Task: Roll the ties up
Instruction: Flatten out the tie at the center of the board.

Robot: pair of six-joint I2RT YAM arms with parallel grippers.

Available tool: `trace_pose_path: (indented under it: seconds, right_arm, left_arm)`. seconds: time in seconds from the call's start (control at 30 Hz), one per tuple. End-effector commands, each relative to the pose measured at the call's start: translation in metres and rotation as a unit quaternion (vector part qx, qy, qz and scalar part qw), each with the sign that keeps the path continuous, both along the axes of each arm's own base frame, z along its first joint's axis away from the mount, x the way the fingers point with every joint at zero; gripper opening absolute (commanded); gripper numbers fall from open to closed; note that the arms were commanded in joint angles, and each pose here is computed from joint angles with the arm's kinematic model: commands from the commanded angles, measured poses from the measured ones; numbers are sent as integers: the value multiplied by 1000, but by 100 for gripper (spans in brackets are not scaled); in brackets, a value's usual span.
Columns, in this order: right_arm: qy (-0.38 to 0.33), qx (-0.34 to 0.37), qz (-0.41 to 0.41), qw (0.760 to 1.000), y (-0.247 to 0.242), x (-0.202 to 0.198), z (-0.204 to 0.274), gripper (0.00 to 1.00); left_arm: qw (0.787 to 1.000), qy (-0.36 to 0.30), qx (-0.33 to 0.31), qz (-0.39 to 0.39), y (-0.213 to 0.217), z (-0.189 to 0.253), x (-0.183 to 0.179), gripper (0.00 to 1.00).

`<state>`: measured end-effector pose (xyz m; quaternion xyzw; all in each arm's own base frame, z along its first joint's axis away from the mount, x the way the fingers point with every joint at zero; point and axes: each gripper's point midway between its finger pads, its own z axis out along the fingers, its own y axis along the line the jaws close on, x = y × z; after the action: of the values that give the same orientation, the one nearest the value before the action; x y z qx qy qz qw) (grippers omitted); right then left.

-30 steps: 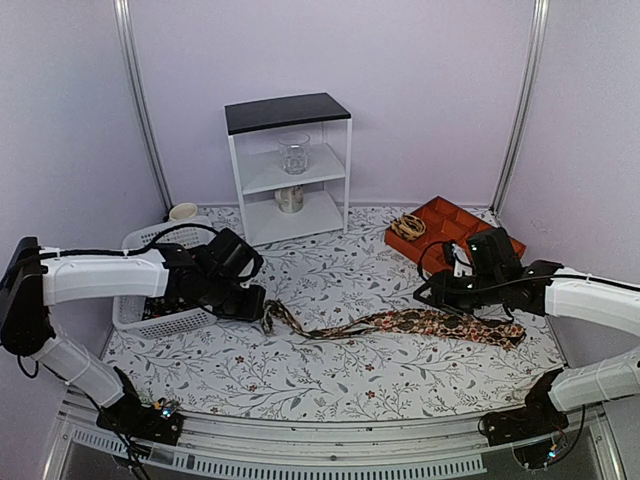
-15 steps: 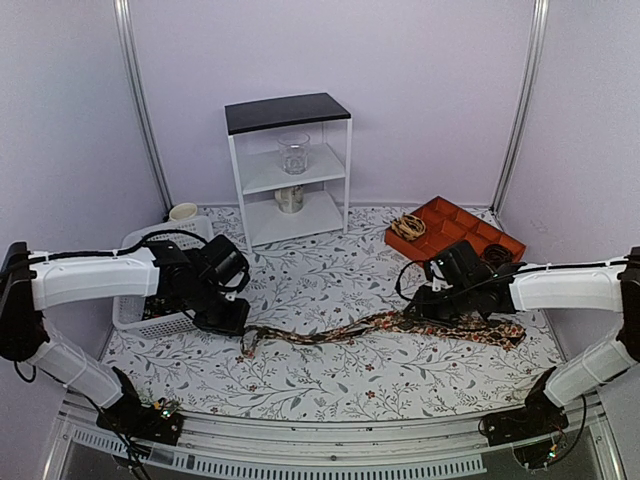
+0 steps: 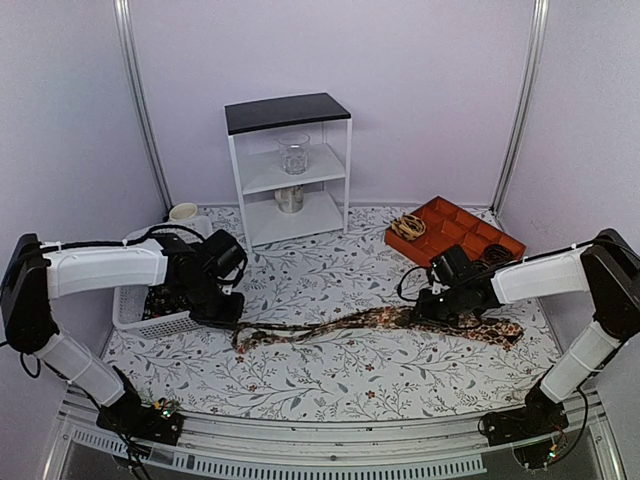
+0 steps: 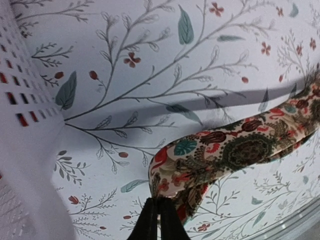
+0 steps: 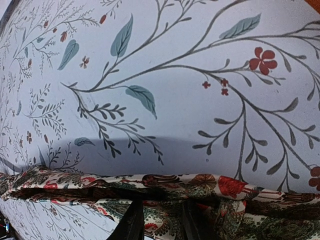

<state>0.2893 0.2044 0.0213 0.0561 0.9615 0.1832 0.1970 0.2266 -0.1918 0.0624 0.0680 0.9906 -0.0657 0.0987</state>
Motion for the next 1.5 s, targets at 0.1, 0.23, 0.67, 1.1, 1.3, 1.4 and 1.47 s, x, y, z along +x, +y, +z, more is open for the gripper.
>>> trace_pose_path:
  seconds: [0.1, 0.23, 0.67, 1.1, 1.3, 1.4, 1.47]
  right_arm:
    - [18, -31, -6, 999, -11, 5, -19, 28]
    - [25, -29, -14, 999, -15, 8, -22, 27]
    - [21, -28, -20, 999, -19, 12, -18, 28]
    - [13, -25, -26, 999, -23, 14, -11, 28]
    - [16, -27, -28, 999, -26, 12, -13, 28]
    - [21, -27, -33, 999, -28, 10, -13, 27]
    - [22, -28, -38, 999, -30, 8, -11, 28]
  left_arm:
    - [996, -76, 3, 40, 9, 46, 39, 17]
    - [996, -84, -34, 24, -1, 57, 34, 24]
    - [999, -36, -31, -23, -10, 4, -8, 41]
    - [997, -31, 34, -68, -8, -28, -1, 51]
    - [996, -34, 44, -75, -8, -32, 2, 37]
    - [996, -26, 29, -77, -12, -27, -3, 5]
    - [997, -16, 13, -78, -16, -21, -11, 0]
